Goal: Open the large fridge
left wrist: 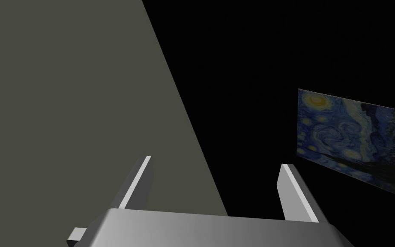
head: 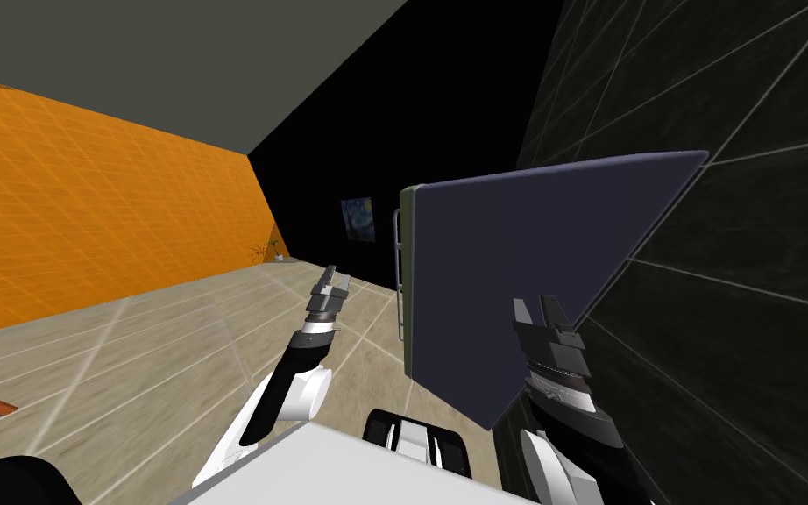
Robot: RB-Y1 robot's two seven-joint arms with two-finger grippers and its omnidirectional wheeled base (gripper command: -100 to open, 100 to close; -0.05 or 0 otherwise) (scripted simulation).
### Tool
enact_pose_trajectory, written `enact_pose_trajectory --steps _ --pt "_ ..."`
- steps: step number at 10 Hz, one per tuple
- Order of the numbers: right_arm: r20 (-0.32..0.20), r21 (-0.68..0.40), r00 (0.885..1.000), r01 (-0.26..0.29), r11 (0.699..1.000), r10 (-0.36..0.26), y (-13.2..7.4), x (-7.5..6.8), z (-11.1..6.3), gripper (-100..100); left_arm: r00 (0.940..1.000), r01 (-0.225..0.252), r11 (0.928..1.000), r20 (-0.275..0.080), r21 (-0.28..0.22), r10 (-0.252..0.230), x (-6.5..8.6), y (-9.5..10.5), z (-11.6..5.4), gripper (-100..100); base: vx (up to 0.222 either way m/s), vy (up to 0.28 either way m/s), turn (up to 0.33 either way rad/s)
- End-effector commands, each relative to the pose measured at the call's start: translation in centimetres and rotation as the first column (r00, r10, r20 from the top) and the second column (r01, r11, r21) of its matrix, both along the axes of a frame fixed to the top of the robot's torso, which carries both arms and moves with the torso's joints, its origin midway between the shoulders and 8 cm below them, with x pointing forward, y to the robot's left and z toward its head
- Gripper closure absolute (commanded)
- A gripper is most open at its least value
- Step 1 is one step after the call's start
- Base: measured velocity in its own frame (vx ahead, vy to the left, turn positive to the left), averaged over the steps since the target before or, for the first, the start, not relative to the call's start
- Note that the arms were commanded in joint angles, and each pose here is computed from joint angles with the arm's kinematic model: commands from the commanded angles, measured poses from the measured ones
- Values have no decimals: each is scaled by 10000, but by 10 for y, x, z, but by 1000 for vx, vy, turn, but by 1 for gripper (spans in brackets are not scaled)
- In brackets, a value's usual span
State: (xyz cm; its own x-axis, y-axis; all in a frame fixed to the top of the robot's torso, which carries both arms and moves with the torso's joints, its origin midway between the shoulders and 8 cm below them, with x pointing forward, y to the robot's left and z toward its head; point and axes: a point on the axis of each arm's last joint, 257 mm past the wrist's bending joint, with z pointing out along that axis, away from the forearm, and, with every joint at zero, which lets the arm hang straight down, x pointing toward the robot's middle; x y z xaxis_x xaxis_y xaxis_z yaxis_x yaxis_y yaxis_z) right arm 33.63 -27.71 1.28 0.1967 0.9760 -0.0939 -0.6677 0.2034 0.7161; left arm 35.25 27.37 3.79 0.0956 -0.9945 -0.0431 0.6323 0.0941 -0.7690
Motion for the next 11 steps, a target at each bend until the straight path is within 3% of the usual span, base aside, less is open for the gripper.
enact_pose_trajectory --steps 1,2,5,7,8,10,11 --pt "0 0 10000 0 10000 0 0 0 0 0 10000 0 10000 0 0 0 0 0 0 0 0 0 0" --pt "-34 -62 9992 -386 9992 386 3 0 0 -100 10000 0 10000 0 0 0 0 0 0 0 12 15 25" --pt "3 463 9896 -1435 9886 1437 6 1 0 -100 10000 -1 10000 -7 -2 1 0 0 0 0 19 39 41" --pt "148 1222 9748 -2225 9673 2224 6 0 0 -100 10000 -1 10000 -7 -3 1 0 0 0 0 37 53 61" --pt "173 1303 9745 -2240 9658 2237 4 0 0 -100 10000 -1 10000 -7 -3 1 0 0 0 0 26 38 15" --pt "424 2226 9528 -3023 9268 3006 3 1 0 -100 10000 -1 10000 -7 -2 1 0 0 0 0 35 49 55" --pt "475 2364 9515 -3063 9221 3039 1 0 0 -100 10000 -1 10000 -7 -3 1 0 0 0 0 30 41 27"
